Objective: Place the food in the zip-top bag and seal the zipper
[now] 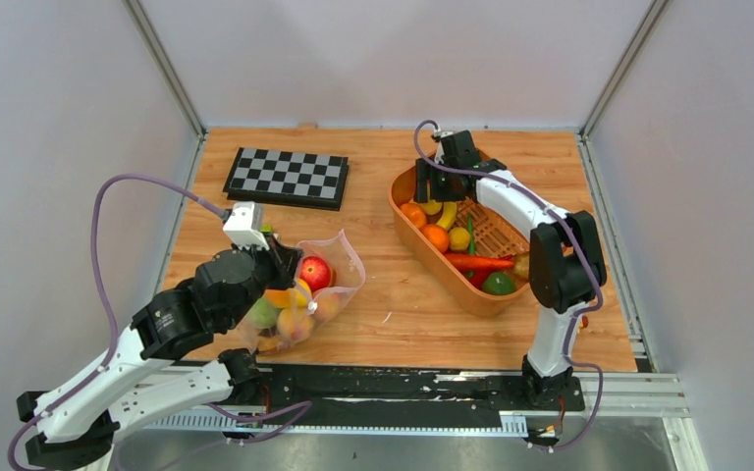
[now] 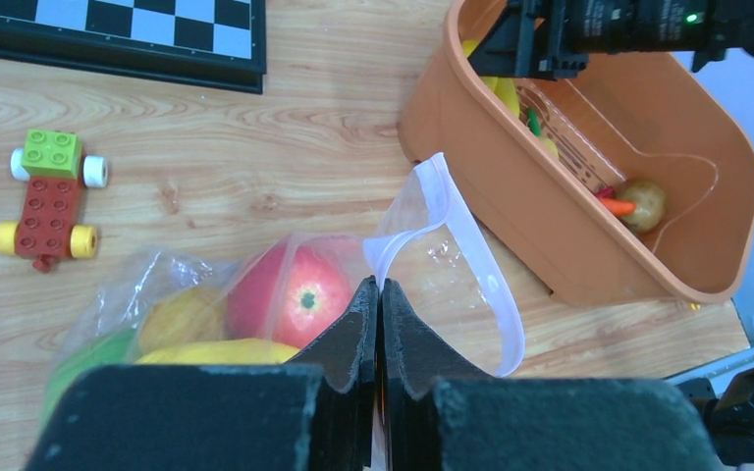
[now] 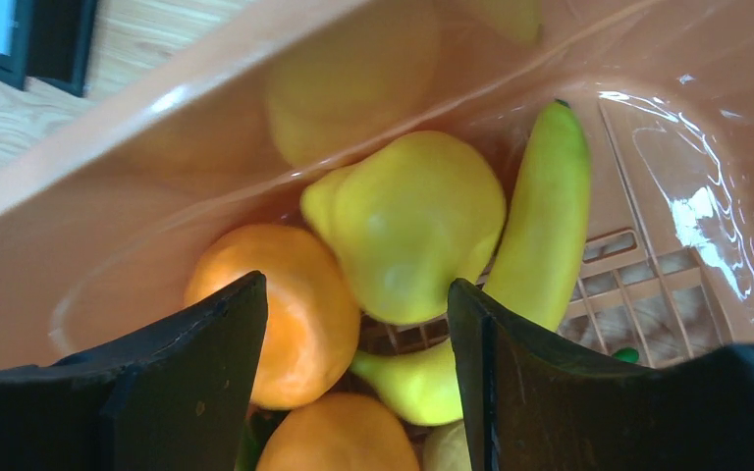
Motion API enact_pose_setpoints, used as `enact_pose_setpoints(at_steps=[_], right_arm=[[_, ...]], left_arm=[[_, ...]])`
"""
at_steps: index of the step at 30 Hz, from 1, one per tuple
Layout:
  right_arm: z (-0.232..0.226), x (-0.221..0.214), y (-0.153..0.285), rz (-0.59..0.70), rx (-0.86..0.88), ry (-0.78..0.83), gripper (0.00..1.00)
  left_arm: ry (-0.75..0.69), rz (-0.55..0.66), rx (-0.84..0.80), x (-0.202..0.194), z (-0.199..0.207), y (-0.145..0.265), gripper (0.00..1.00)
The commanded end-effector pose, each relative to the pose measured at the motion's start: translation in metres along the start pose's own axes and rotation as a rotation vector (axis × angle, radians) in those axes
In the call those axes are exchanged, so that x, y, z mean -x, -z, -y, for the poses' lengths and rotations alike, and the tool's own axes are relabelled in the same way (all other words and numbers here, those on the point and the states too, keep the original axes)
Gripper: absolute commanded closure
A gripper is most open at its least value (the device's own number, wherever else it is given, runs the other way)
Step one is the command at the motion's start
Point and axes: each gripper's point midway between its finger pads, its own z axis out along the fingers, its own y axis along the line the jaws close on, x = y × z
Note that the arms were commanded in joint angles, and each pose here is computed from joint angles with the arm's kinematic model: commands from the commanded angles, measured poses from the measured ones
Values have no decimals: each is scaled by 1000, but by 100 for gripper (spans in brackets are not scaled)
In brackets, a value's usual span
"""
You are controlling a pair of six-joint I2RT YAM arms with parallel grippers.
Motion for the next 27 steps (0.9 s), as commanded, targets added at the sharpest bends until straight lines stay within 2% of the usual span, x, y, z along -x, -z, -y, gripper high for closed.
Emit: enact_pose_setpoints(at_steps=[1, 7, 12, 16, 22, 27], right_arm=[[8, -7, -16, -30, -13, 34, 32], [29, -19, -25, -46, -99, 91, 33], [28, -16, -20, -22, -87, 94, 52], [22, -4, 1, 52, -73, 60, 58], [37, 0, 38, 149, -137, -11, 63], [31, -3, 70, 202, -58, -65, 64]], left_arm=[[57, 49, -35, 14, 8, 3, 93], [70, 50, -34, 12, 6, 4, 93], [68, 46, -44, 11, 10, 1, 93], [56, 33, -45, 10, 13, -1, 93], [55, 35, -44, 10, 12, -1, 93], [55, 32, -50, 8, 14, -3, 93]])
